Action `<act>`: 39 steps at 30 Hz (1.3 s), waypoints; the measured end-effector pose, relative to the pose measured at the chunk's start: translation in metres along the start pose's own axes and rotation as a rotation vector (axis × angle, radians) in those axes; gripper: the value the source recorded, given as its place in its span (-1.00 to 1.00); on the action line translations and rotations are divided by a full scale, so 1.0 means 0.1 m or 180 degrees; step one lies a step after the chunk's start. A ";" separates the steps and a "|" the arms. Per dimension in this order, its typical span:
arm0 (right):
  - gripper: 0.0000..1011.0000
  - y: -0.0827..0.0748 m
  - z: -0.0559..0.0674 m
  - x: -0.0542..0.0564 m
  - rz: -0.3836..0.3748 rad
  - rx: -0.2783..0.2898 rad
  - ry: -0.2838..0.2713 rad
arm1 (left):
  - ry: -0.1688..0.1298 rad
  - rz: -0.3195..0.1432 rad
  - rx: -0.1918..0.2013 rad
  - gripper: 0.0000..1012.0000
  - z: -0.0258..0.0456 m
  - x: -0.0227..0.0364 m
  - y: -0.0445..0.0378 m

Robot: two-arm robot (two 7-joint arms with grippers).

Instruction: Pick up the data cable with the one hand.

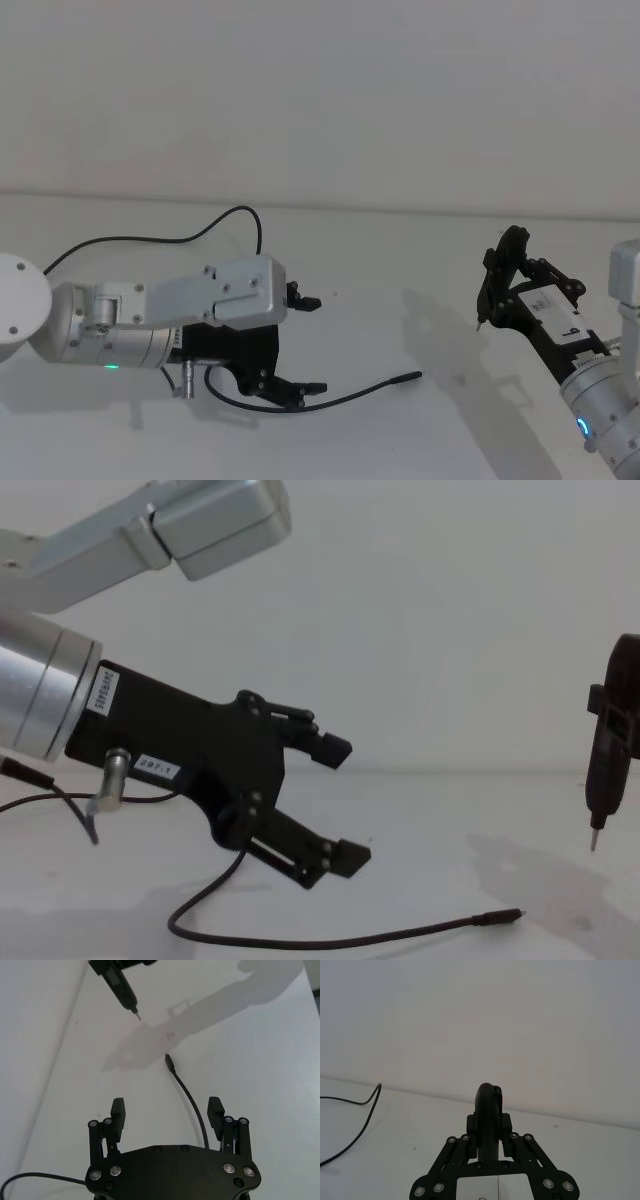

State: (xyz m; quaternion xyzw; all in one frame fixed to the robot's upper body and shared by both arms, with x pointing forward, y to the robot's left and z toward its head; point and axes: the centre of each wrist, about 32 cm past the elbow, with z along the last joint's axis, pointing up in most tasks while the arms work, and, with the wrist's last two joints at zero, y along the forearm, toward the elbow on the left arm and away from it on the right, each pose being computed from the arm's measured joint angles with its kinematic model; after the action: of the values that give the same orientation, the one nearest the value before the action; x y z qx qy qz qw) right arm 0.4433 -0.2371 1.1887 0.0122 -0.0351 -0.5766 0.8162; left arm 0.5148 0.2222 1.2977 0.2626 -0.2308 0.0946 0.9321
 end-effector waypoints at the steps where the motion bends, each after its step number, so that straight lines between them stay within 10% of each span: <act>1: -0.47 0.00 0.00 0.00 0.0000 0.0000 0.0000 | 0.0008 -0.0009 0.0011 0.98 0.001 -0.001 -0.001; 39: -0.47 0.00 0.00 0.00 0.0000 0.0000 0.0000 | 0.0215 -0.0196 0.0482 0.98 -0.148 -0.102 -0.261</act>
State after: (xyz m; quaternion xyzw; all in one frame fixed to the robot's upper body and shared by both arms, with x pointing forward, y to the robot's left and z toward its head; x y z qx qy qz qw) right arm 0.4433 -0.2371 1.1887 0.0122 -0.0351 -0.5766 0.8162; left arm 0.5193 0.2075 1.2700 0.3359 -0.1832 0.0919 0.9193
